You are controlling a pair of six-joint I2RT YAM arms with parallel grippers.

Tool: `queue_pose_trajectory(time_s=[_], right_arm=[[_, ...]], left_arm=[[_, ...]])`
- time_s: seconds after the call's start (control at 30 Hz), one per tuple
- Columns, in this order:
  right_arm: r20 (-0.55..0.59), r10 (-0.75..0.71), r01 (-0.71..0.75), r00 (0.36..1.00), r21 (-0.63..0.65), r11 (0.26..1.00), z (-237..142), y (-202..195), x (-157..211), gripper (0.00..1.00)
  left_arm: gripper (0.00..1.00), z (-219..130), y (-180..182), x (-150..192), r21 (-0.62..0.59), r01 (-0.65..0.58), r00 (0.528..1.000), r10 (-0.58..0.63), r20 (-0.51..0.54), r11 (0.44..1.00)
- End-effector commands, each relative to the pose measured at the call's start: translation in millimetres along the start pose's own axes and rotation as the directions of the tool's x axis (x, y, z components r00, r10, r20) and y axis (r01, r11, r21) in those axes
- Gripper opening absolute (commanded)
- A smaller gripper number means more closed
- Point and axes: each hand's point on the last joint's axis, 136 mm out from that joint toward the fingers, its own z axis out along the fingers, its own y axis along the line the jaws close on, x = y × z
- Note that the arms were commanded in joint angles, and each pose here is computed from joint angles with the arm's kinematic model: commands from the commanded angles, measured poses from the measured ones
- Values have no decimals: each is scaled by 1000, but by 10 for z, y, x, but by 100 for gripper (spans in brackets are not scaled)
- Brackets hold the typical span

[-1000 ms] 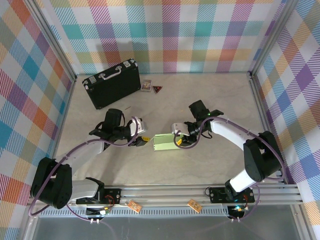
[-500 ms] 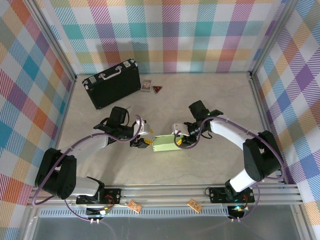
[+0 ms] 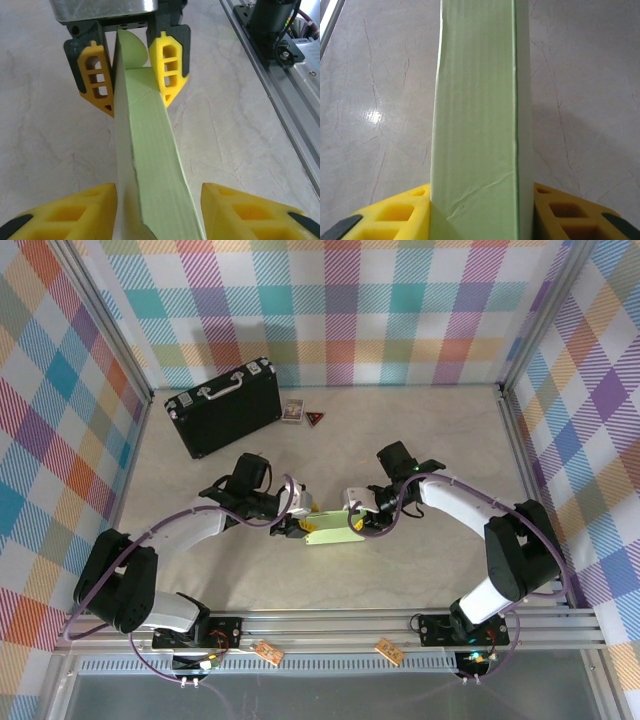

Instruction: Fold the paper box

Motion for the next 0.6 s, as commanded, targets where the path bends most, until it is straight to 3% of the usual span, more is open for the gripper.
queue_pose_trajectory(time_s=[0.0,0.17,0.33,0.47,0.57], right_arm=[[41,-7,9,999,-42,999,-3,57,-90,41],[42,-6,7,999,-44,999,-4,55,-94,41],[36,-8,9,999,-43,999,-21,66,-92,41],[36,-12,13,999,-43,999,-29,54,-104,41],[19,-14,15,1000,-42,999,-21,39,-75,41]], left_arm=[[47,20,48,-74,10,-21,1000,21,7,1000],[57,-113,-116,-79,2,-15,1000,15,-19,1000],[58,-397,203,215,-276,-21,983,-31,-183,961],[56,-491,258,177,-299,-25,989,-20,-146,954],[55,-535,225,85,-340,-50,998,37,-46,939]])
